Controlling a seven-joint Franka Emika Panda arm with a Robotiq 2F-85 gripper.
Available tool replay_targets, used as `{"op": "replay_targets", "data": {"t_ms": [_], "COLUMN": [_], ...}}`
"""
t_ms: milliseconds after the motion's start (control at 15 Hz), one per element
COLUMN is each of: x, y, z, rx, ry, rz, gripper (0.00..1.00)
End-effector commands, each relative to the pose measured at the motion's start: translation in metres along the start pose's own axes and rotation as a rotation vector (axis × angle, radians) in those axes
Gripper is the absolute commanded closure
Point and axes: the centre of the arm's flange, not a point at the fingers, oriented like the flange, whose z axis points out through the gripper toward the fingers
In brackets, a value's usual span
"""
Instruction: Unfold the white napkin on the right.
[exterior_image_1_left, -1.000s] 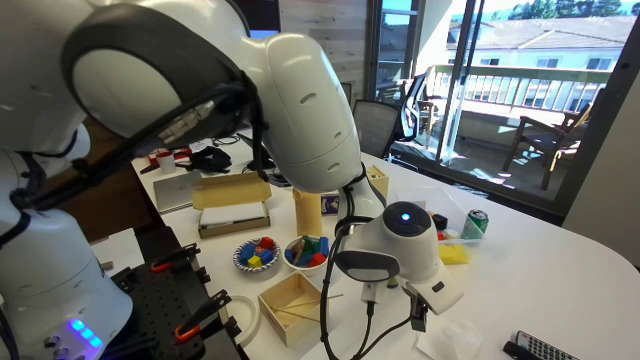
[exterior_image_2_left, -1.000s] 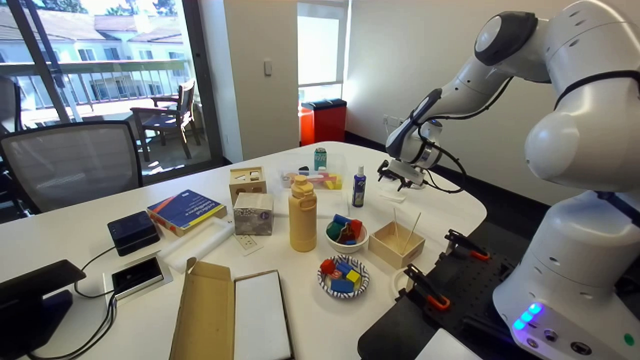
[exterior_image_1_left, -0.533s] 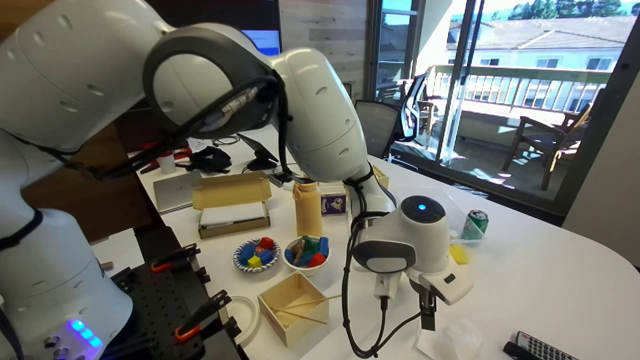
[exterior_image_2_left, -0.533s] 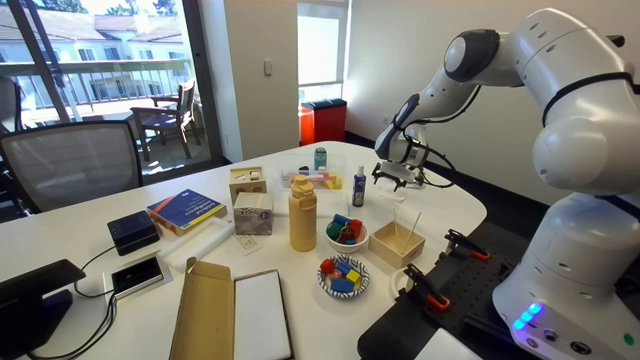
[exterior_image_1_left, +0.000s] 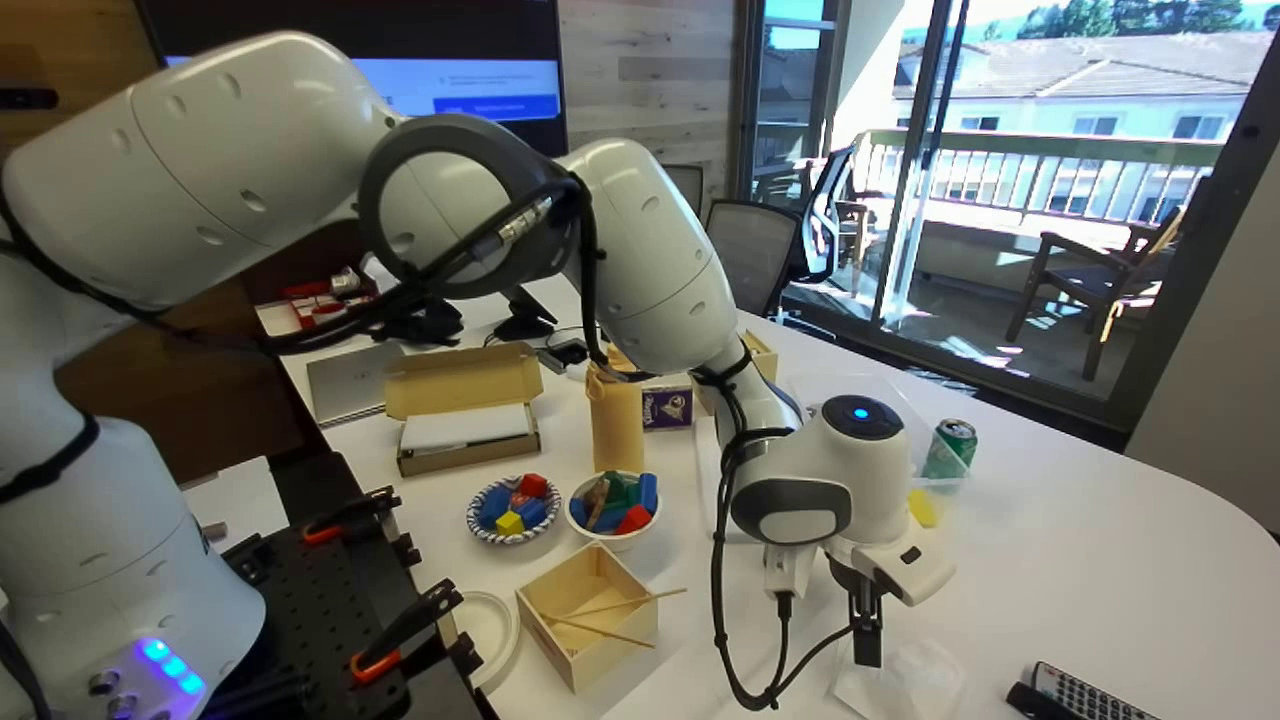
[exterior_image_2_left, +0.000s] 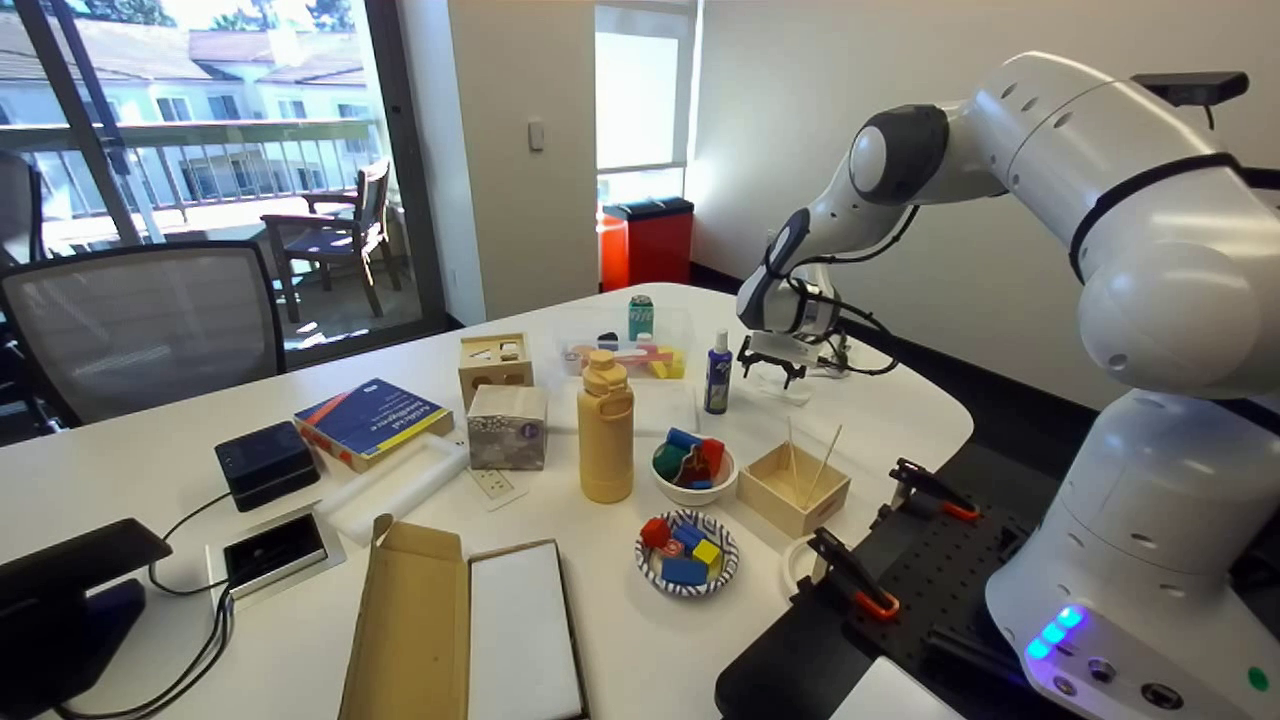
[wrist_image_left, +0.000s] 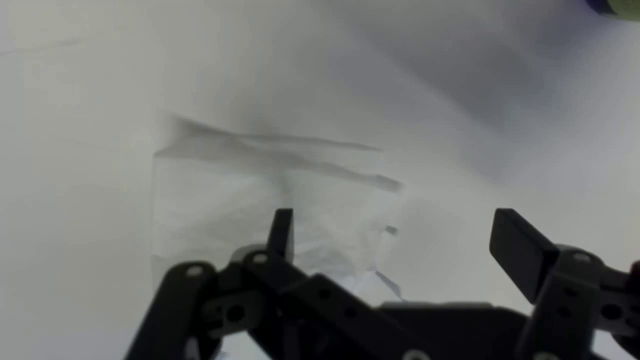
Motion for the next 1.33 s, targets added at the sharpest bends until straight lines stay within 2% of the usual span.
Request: {"op": "replay_targets", "data": {"t_ms": [0,67,667,733,1267], "x": [0.014,0.014,0.020,0.020,0.002], "y": [-0.011,-0.011,-0.011,-0.011,-0.004], "z": [0.017,0.019,0.014,0.013,-0.015], "rx": [-0.031,-0.036,-0.048,-0.047,0.010], "ry": [-0.008,-0.007,0.020,0.019,0.010], "rz": [0.020,0.014,0.001,0.002,0.000], "gripper": [0.12,0.28,0.97,1.00,1.00]}}
